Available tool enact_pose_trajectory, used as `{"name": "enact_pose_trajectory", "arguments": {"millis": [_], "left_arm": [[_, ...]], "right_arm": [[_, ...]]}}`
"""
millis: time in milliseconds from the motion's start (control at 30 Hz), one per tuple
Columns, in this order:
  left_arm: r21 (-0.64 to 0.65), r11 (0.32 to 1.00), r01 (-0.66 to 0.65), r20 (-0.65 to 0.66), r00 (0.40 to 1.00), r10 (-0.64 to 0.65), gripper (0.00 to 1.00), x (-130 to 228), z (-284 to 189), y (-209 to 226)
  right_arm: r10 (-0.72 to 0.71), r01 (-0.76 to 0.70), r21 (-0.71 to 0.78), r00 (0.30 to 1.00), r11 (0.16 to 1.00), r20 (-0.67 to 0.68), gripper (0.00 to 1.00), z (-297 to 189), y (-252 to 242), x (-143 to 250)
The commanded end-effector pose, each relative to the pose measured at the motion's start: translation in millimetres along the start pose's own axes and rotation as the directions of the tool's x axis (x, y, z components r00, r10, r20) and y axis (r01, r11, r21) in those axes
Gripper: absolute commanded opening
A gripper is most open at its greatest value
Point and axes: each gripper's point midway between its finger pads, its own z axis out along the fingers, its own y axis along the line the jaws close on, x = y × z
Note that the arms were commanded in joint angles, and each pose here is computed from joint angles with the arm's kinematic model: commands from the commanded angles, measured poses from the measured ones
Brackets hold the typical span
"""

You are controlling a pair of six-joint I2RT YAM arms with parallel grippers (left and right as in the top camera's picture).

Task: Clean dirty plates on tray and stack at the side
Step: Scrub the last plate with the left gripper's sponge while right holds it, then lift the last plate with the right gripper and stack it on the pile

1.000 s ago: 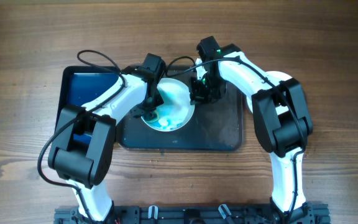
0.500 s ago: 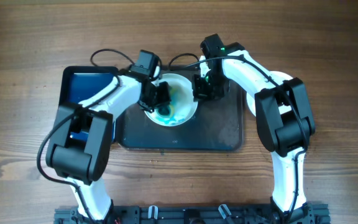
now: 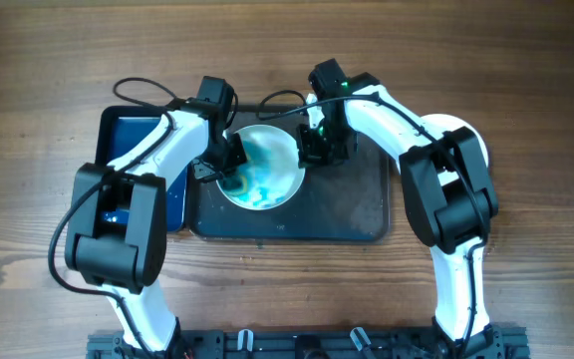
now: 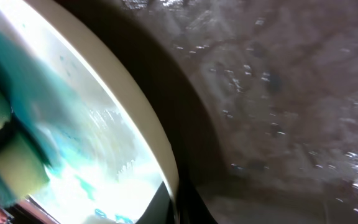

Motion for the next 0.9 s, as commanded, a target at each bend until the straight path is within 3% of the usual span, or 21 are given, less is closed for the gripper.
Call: {"name": "enact_pose_trajectory", "arguments": {"millis": [0,100,167,267,433,667,867], "left_arm": [[0.328,0.923,-0.2,0.008,0.978,0.209,0.04,-0.1,-47.2,-54.4],[0.355,0.913,-0.2,0.146,0.977,0.157,0.04,-29.3,-101.1,-53.7],[0.334,0.935,-0.118,0.21,0.976,0.048,0.04,-44.7,-126.7,-36.8],[0.274,0.961,0.025,0.24,0.966,-0.094,0.04,-54.8,-137.6,-8.7],[0.256,0.966,0.046,0.197,0.975,-0.099,0.04,-48.0,-128.8,-5.6],[0.25,0.967,0.055,0.185,0.977,-0.103,0.04,-45.7,-127.0,-4.3],[0.244,0.968,0.058,0.184,0.977,-0.104,0.04,-45.2,-125.8,-2.9]], "right_arm": [[0.025,-0.024,0.028,0.999,0.999,-0.034,0.04,4.8,-19.8,4.3],[0.029,-0.026,0.081,0.999,0.996,-0.027,0.04,-0.6,-26.1,6.4],[0.024,-0.024,0.136,1.0,0.99,-0.003,0.04,-11.0,-31.8,6.1],[0.007,-0.022,0.229,0.998,0.973,0.068,0.04,-37.0,-38.4,2.0],[-0.08,-0.031,0.437,0.969,0.899,0.233,0.04,-104.5,-39.2,3.1],[-0.308,-0.202,0.762,0.828,0.615,0.468,0.04,-206.5,-14.4,36.1],[-0.534,-0.296,0.875,0.702,0.382,0.471,0.04,-247.0,21.9,78.1]]}}
